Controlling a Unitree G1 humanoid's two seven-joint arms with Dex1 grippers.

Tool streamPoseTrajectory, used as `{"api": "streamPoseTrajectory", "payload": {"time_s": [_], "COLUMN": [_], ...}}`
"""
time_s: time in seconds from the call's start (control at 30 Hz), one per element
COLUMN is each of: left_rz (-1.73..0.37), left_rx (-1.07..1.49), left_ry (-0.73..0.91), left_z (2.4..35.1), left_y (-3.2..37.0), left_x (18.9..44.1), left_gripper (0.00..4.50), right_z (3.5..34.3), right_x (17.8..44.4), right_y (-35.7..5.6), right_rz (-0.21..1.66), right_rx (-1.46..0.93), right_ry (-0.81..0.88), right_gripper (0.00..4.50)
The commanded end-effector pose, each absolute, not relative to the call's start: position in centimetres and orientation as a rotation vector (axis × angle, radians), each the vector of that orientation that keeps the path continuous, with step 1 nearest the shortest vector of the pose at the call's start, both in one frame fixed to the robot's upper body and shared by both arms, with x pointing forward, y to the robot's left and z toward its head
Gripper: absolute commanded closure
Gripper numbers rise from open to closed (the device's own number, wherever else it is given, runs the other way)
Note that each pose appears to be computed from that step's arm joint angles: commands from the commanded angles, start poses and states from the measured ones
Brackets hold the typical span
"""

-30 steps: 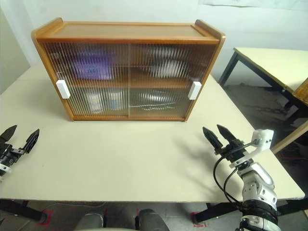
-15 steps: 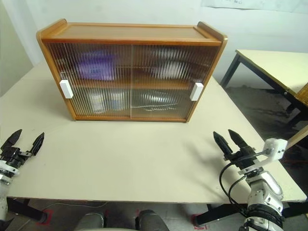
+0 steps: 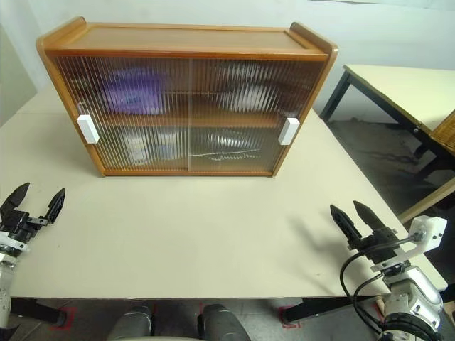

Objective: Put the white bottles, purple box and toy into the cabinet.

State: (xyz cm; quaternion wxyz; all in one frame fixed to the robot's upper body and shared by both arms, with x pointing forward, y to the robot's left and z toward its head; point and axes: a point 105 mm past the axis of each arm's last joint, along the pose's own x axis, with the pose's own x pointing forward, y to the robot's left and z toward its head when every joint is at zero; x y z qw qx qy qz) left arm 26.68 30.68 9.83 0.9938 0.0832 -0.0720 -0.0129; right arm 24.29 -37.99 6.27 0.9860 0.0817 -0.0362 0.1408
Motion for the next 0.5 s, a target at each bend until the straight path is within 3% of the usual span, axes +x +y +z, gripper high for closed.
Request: {"api": "streamPoseTrajectory", "payload": {"time_s": [0.03, 0.5], "left_rz": [-0.019, 0.016], "left_rx": [0.156, 0.154], "left_ry": [-0.134, -0.138], "left_z": [10.0, 10.5], "left_y": [30.3, 30.4], "left_x": [26.3, 26.1], "left_gripper": [0.00, 0.00], "right_z": [6.5, 7.4], "right_x": [23.5, 24.5], "right_y": [-38.8, -38.9], "right_rz": [0.265, 0.290], "right_rx": [0.148, 0.121], "right_ry": [-0.071, -0.065], "right_gripper": [0.02, 0.02]}}
